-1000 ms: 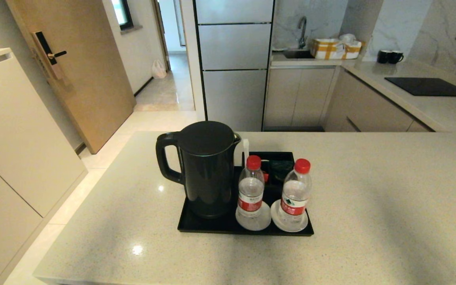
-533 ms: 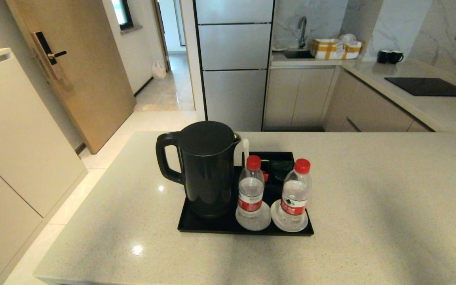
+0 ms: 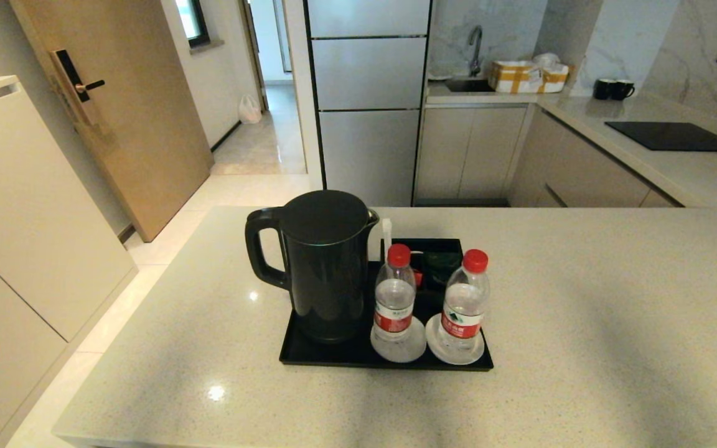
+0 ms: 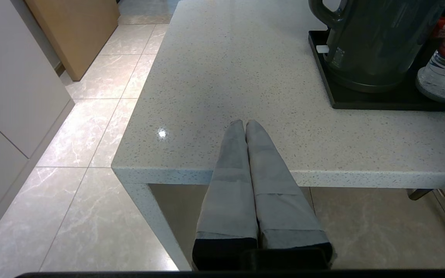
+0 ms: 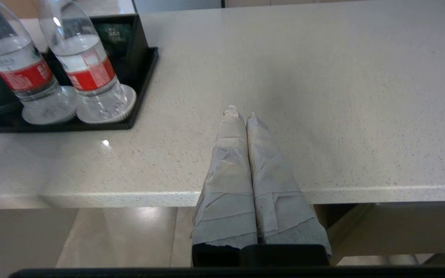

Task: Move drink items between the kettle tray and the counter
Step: Pick up the bottled water

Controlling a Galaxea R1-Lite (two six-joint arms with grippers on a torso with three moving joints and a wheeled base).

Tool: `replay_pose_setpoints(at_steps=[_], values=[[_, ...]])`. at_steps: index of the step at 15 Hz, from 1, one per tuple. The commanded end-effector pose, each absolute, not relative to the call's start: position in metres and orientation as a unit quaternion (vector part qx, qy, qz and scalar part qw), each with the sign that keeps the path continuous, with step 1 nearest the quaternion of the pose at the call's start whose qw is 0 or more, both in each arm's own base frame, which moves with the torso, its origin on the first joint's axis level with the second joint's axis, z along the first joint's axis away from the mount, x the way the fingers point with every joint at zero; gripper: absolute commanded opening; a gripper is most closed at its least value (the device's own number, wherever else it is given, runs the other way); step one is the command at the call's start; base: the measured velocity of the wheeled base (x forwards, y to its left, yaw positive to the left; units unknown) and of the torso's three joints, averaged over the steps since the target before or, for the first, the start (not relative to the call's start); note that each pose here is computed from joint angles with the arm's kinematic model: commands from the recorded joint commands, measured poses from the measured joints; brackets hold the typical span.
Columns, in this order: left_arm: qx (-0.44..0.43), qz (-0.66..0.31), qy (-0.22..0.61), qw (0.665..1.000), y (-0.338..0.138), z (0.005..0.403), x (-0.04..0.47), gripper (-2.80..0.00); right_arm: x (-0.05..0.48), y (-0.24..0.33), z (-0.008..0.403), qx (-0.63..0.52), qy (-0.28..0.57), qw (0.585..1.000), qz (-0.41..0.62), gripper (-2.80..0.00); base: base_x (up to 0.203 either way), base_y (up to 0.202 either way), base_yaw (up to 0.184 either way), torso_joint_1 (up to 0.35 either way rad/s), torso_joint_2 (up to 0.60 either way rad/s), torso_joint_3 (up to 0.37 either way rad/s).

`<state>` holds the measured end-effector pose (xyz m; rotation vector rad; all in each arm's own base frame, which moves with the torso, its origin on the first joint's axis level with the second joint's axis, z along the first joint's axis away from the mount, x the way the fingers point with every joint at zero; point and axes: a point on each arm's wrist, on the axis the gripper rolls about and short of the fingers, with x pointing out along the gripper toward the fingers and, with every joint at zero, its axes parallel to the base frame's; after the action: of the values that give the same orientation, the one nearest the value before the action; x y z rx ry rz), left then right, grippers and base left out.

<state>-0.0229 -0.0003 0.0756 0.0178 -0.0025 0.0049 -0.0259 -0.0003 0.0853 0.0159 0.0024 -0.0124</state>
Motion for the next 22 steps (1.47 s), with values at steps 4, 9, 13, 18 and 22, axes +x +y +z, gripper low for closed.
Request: replay_pose_setpoints(at_steps=[4, 9, 13, 18, 22], values=[[0.009, 0.002, 0.0, 1.0, 0.0, 0.075, -0.023, -2.8, -0.039, 0.0, 0.2, 0.035, -0.037, 0.999, -0.003, -2.8, 0.0, 0.0, 0.0, 0.0, 0.0, 0.0], [0.009, 0.002, 0.0, 1.0, 0.0, 0.075, -0.023, -2.8, -0.023, 0.002, 0.237, 0.089, 0.173, 0.98, 0.036, -2.8, 0.0, 0.0, 0.0, 0.0, 0.0, 0.0], [0.009, 0.002, 0.0, 1.0, 0.0, 0.075, -0.023, -2.8, 0.034, 0.01, 0.219, 0.192, 0.343, 0.901, 0.183, -2.8, 0.0, 0.0, 0.0, 0.0, 0.0, 0.0], [0.008, 0.003, 0.0, 1.0, 0.0, 0.075, -0.023, -2.8, 0.121, 0.016, 0.175, 0.179, 0.351, 0.883, 0.255, -2.8, 0.0, 0.0, 0.0, 0.0, 0.0, 0.0], [0.009, 0.002, 0.0, 1.0, 0.0, 0.075, -0.023, -2.8, 0.177, 0.035, 0.142, 0.096, 0.321, 0.915, 0.226, -2.8, 0.0, 0.0, 0.0, 0.0, 0.0, 0.0]])
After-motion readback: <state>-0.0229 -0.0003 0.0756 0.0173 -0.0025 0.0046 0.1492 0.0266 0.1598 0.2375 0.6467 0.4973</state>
